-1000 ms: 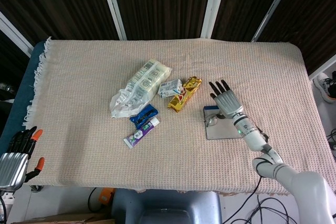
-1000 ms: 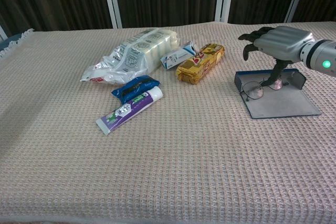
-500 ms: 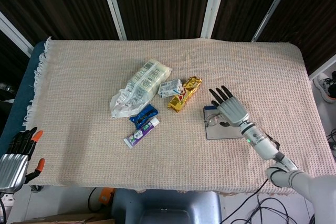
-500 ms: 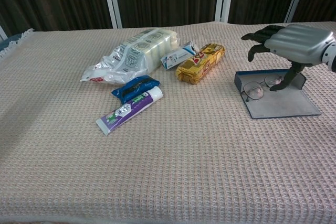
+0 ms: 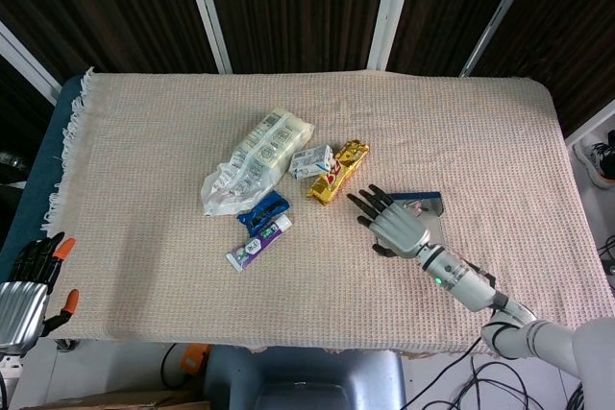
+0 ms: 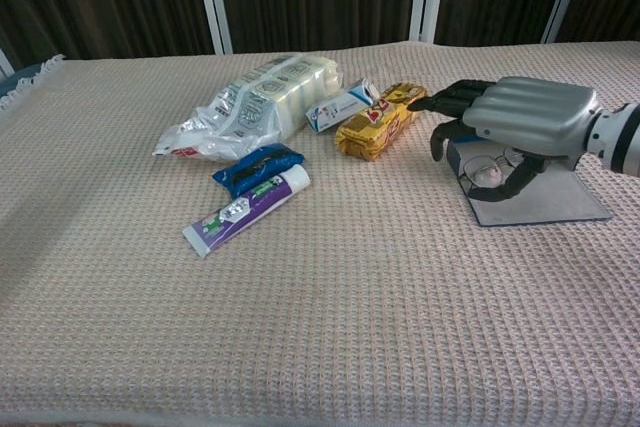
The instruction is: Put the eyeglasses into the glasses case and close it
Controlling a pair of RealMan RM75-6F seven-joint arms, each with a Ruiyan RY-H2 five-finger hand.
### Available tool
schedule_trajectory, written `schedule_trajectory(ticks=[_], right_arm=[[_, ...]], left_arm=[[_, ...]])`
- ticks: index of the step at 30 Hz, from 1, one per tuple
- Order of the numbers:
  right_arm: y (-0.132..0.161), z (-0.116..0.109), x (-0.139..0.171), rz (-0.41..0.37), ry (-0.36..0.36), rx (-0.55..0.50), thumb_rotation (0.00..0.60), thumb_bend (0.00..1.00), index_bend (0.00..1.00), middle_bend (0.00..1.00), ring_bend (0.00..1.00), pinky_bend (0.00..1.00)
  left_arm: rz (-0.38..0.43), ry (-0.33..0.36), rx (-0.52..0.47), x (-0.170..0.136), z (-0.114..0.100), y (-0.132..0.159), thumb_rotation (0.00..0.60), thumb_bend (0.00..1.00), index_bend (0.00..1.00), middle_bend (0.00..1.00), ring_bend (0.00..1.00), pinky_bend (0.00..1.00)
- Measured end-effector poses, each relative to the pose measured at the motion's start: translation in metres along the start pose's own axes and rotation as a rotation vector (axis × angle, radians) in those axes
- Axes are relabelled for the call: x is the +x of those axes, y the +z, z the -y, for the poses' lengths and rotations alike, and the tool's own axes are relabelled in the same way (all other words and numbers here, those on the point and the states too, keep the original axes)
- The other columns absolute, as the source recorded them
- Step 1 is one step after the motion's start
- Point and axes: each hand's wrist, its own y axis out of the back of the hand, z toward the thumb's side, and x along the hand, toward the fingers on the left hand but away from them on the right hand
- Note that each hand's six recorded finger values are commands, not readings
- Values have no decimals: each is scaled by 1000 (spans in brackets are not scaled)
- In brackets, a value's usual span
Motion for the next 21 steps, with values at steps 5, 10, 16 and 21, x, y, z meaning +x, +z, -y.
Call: schedule_trajectory(ticks=[5,10,16,21], right_arm=[[5,4,-3,-14,29,42,600,637,520,0,0,0],[7,1,-7,-1,8,72,600,639,515,0,0,0],[7,6,-9,6,35,77,600,639,546,0,0,0],[7,14,-8,3,70,109,600,649,555,0,0,0]], left_arm=[[2,3,-1,-1,-1,0,600,429,0,0,0,72],[-1,3,-3,-1,-1,0,600,429,0,0,0,72],[1,7,-8,-1,-2,-1,600,429,0,0,0,72],[2,9,-11,-2,-2,-1,600,444,0,0,0,73]])
